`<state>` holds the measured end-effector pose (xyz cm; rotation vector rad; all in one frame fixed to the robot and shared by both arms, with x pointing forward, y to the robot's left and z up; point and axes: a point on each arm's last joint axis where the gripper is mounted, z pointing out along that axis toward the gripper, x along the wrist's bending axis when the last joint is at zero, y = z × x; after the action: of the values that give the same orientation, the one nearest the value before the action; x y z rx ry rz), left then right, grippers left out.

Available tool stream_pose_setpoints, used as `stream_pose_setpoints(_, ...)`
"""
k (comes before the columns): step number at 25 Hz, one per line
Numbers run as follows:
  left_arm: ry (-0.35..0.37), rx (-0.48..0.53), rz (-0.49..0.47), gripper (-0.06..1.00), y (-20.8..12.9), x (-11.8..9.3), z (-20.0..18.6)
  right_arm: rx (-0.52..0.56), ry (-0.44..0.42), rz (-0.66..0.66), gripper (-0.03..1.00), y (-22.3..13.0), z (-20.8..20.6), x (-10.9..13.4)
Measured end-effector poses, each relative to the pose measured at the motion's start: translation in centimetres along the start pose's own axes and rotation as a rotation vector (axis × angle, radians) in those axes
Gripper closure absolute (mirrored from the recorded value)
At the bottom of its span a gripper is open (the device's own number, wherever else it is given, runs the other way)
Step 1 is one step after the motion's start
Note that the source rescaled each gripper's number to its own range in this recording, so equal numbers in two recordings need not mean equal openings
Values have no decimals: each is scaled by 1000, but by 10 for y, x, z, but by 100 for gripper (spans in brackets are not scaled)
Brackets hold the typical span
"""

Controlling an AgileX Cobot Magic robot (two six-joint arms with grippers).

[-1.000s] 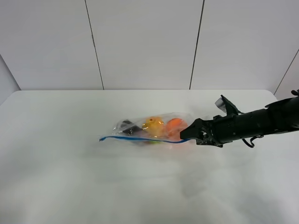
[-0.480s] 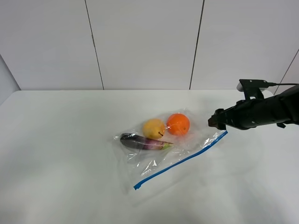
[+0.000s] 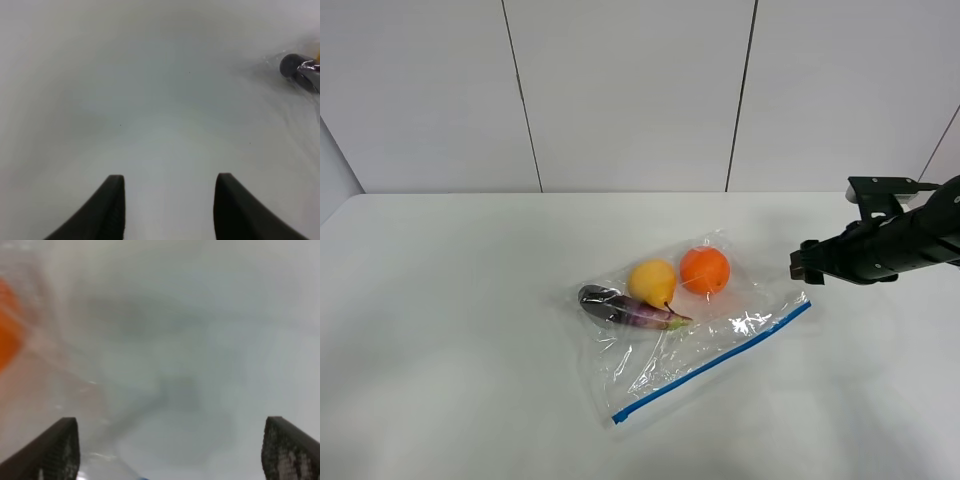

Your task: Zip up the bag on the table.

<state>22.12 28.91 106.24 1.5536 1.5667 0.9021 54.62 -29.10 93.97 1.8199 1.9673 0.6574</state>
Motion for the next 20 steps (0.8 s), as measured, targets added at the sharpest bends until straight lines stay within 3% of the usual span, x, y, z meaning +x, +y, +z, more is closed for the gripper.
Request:
stream_pose_setpoints(4,0,0,0,15,0,0,0,40,-32,62,-2,-5,-1,-14)
stream_pose_setpoints(20,0,0,0,15,0,0,0,70,-50,38,-2,-7,-5,-19)
